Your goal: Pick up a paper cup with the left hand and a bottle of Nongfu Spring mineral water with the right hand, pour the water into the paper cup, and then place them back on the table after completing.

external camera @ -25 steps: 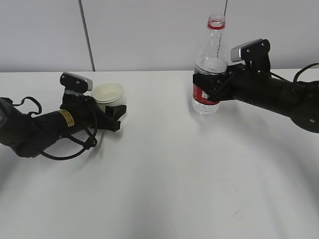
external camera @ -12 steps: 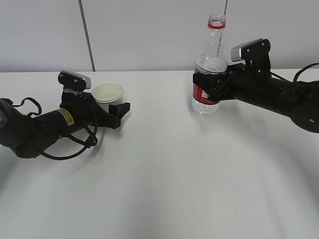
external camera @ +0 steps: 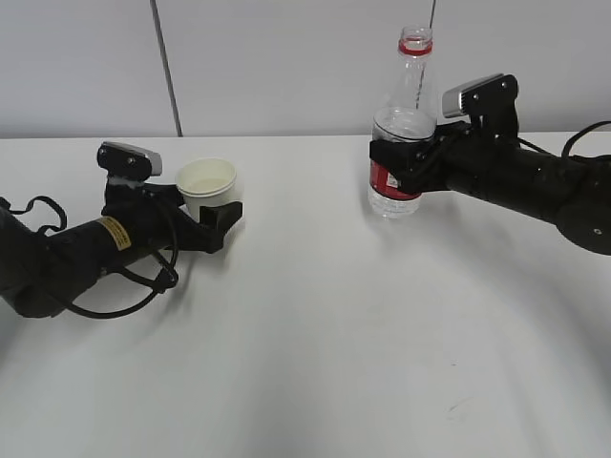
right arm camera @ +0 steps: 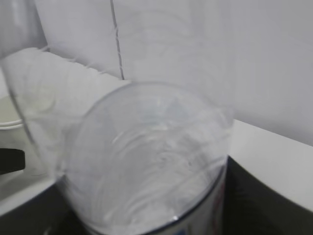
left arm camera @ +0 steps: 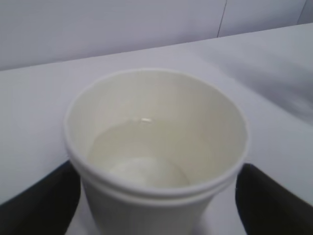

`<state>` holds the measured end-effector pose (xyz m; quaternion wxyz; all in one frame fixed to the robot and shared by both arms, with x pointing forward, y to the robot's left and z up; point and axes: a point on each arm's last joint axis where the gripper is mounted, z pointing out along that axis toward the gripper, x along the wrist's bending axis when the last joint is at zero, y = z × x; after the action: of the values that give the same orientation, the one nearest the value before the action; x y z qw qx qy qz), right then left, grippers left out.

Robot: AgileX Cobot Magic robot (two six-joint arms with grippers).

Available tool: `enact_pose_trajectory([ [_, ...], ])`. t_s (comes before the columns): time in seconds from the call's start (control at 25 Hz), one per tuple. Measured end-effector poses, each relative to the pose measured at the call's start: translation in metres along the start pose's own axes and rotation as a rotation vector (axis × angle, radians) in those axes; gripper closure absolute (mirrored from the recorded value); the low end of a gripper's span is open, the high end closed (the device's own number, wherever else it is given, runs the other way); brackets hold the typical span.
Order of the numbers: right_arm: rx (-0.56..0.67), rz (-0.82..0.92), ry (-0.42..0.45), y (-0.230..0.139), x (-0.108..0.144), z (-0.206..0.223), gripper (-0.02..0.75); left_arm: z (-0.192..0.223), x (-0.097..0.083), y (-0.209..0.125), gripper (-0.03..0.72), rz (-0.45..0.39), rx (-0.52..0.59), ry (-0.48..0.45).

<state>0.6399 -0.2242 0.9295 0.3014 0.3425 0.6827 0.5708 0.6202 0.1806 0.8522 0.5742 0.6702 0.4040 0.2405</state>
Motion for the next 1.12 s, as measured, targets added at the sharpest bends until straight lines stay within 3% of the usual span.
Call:
enact_pose_trajectory([
  [0.4,0.021,0.057,0.007,-0.028,0.000,0.007,0.293,-0.015,-0.006,-0.014,0.099,-0.042,0.007,-0.001],
  [1.12,0.011,0.114,0.003,-0.050,0.000,0.011,0.293,-0.049,-0.021,0.005,0.104,-0.045,-0.016,-0.006],
])
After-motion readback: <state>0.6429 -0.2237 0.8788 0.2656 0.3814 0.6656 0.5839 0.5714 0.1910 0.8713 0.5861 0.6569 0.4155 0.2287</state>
